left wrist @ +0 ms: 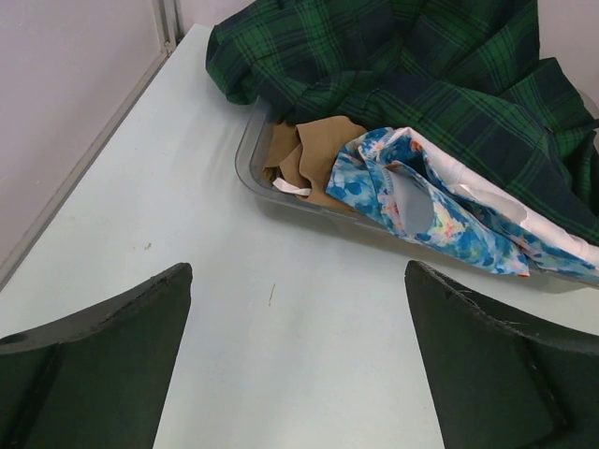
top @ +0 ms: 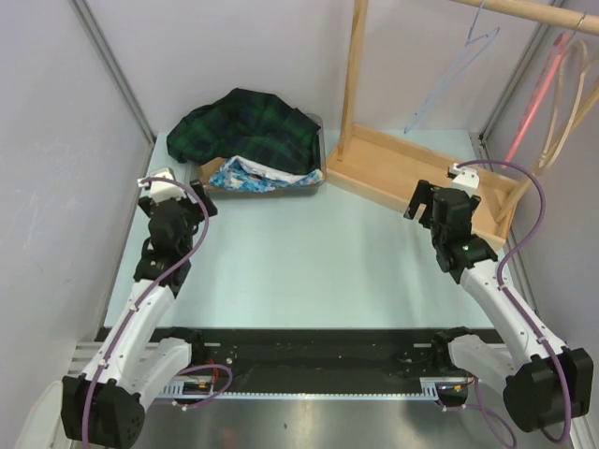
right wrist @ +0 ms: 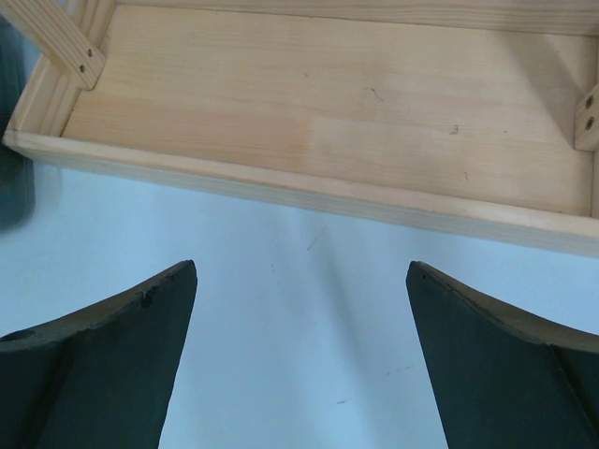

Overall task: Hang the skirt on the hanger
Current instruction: Grab the skirt from the pile, then move the skirt to the center of the board, then flatten the skirt

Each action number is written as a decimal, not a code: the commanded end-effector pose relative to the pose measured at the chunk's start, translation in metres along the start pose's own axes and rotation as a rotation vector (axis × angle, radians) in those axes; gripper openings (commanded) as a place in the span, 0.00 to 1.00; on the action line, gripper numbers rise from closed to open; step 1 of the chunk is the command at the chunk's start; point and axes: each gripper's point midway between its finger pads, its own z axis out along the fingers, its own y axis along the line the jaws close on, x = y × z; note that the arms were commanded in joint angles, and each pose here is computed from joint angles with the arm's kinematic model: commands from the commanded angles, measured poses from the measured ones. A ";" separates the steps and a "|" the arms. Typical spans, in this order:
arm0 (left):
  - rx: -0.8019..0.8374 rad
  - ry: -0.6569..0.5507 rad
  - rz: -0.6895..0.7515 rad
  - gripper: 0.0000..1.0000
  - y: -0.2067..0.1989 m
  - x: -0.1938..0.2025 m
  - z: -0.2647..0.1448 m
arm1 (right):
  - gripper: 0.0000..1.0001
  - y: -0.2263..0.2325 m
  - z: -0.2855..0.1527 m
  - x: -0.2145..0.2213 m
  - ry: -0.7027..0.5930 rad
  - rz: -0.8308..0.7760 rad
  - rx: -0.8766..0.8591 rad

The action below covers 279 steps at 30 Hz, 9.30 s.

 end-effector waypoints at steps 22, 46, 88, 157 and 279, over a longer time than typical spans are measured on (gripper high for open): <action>0.143 0.123 -0.057 0.99 -0.091 -0.022 0.066 | 1.00 0.095 -0.003 0.014 0.002 -0.120 -0.302; -0.067 0.495 0.024 0.91 -0.107 0.087 0.126 | 0.99 0.115 0.020 0.035 0.081 -0.174 -0.314; 0.344 0.122 -0.173 0.00 -0.094 -0.122 -0.115 | 1.00 0.238 -0.050 -0.002 -0.053 -0.256 -0.845; 0.758 0.649 -0.172 0.00 -0.102 0.070 -0.206 | 0.00 0.132 0.069 -0.002 0.230 -0.199 -0.384; 0.512 0.130 -0.152 0.00 -0.089 -0.162 -0.179 | 0.00 0.141 -0.271 -0.216 -0.445 -0.124 -0.596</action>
